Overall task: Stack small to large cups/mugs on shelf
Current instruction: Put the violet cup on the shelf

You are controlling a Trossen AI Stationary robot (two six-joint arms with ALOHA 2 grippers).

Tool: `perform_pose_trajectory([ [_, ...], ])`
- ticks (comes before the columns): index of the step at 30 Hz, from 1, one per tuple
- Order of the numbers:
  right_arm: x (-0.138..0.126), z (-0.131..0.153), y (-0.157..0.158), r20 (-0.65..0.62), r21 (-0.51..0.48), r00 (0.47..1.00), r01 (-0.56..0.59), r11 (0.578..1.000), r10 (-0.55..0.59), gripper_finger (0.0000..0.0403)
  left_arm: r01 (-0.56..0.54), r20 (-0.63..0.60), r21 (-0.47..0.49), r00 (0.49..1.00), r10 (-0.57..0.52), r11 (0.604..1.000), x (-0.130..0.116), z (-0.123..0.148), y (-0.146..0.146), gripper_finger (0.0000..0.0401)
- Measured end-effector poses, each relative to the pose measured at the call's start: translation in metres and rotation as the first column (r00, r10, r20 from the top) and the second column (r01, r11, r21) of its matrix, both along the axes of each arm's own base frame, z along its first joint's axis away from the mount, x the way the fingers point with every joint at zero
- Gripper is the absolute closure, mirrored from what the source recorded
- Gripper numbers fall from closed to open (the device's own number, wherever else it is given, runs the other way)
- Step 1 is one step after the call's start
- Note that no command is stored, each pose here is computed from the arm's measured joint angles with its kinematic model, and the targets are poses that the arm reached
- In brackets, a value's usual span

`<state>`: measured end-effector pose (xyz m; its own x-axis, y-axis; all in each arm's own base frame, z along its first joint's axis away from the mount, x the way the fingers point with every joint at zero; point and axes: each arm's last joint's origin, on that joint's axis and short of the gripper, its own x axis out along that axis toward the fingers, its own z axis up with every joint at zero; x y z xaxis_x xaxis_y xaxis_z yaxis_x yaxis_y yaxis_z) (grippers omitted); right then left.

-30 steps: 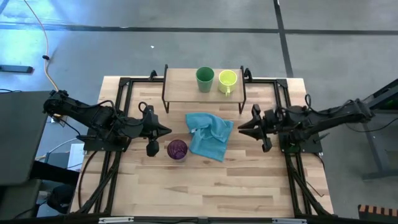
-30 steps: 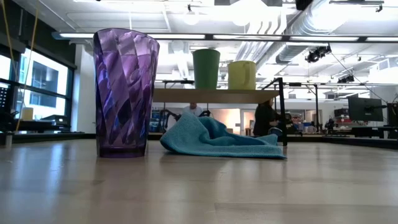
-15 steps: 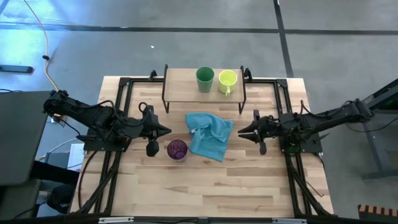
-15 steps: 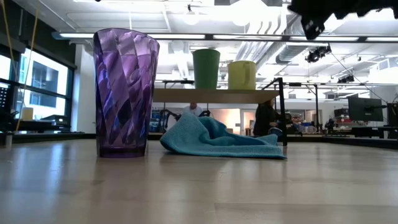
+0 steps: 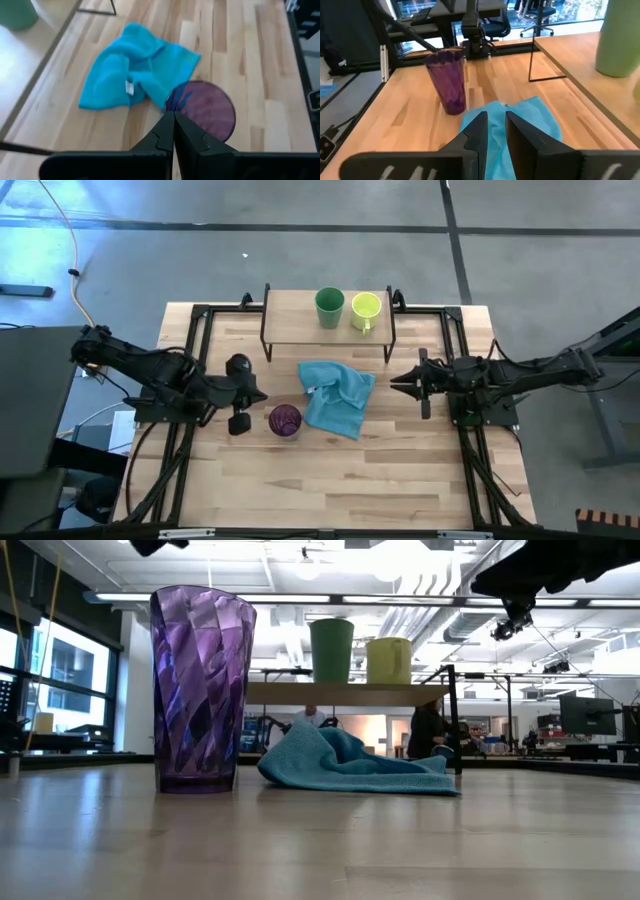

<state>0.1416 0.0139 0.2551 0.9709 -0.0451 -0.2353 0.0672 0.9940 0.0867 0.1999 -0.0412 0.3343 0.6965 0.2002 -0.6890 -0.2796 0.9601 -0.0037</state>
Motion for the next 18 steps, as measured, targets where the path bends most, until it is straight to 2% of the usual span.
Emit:
perform_pose_trajectory([
  [10,-0.001,0.0,-0.001,0.002,0.035,1.0,0.01,0.999,-0.011,0.0346,-0.082,-0.107,-0.06,0.991,0.075,0.995,0.02,-0.022,-0.006,0.04],
  [18,-0.001,0.0,0.0,0.003,0.074,1.0,0.015,0.997,-0.016,0.0346,-0.12,-0.167,-0.069,0.98,0.107,0.99,0.035,-0.037,-0.01,0.04],
])
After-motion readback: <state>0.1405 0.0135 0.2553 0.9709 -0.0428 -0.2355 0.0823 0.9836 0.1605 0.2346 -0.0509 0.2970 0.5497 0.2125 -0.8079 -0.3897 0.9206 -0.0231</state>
